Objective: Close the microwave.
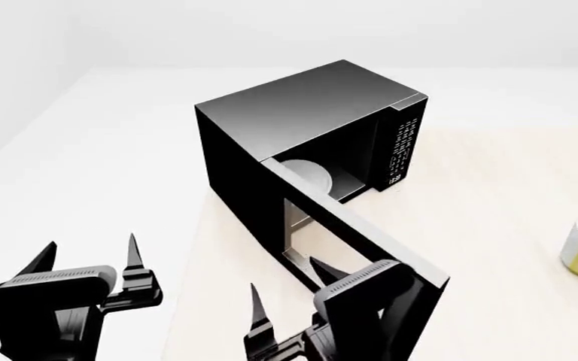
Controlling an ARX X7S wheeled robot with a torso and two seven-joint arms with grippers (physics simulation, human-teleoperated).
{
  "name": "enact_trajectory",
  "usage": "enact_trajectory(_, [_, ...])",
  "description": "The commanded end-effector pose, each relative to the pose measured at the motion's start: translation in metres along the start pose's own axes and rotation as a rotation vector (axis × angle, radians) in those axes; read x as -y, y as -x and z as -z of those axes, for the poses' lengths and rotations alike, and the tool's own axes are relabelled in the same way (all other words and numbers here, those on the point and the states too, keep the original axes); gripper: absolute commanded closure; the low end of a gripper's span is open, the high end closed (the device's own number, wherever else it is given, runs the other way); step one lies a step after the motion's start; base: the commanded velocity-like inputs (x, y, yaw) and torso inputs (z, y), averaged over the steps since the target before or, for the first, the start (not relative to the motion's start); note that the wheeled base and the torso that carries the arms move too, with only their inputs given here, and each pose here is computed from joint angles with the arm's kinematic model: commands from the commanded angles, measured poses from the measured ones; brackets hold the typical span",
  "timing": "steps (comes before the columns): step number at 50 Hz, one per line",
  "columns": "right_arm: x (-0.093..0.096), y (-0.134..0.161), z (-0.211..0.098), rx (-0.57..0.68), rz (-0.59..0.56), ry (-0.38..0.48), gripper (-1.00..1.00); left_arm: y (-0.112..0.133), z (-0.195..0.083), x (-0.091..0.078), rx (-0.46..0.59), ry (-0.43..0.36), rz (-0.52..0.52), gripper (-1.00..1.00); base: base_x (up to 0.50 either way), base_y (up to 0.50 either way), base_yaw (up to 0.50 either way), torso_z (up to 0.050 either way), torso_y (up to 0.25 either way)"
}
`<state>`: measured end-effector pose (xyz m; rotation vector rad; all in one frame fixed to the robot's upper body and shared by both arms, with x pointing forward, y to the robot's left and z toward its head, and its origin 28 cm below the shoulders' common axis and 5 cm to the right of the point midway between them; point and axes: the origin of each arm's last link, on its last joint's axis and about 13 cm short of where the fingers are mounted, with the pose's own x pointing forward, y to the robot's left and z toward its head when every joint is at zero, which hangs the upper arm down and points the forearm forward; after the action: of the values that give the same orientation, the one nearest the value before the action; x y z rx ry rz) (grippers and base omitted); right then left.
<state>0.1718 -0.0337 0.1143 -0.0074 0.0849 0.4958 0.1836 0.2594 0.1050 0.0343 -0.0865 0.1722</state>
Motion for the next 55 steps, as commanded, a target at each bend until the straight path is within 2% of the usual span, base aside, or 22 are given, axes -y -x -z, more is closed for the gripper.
enact_trajectory(1, [0.006,-0.006,-0.003,0.0,0.029,-0.005,-1.0,0.0,-0.002,0.0,0.002,0.0,0.002,-1.0,0.0,0.0,0.0,0.0,0.0])
enact_trajectory(11, [0.012,-0.012,-0.003,-0.004,0.053,-0.006,-1.0,0.001,-0.002,0.0,0.005,0.001,0.003,-1.0,0.0,0.0,0.0,0.0,0.0])
enact_trajectory(39, [0.023,-0.038,0.029,-0.12,0.125,-0.009,-1.0,0.002,-0.001,0.0,0.01,0.003,0.003,-1.0,0.0,0.0,0.0,0.0,0.0])
enact_trajectory(55, [0.031,-0.045,0.032,-0.129,0.166,-0.004,-1.0,0.001,-0.001,0.0,0.011,0.003,0.004,-1.0,0.0,0.0,0.0,0.0,0.0])
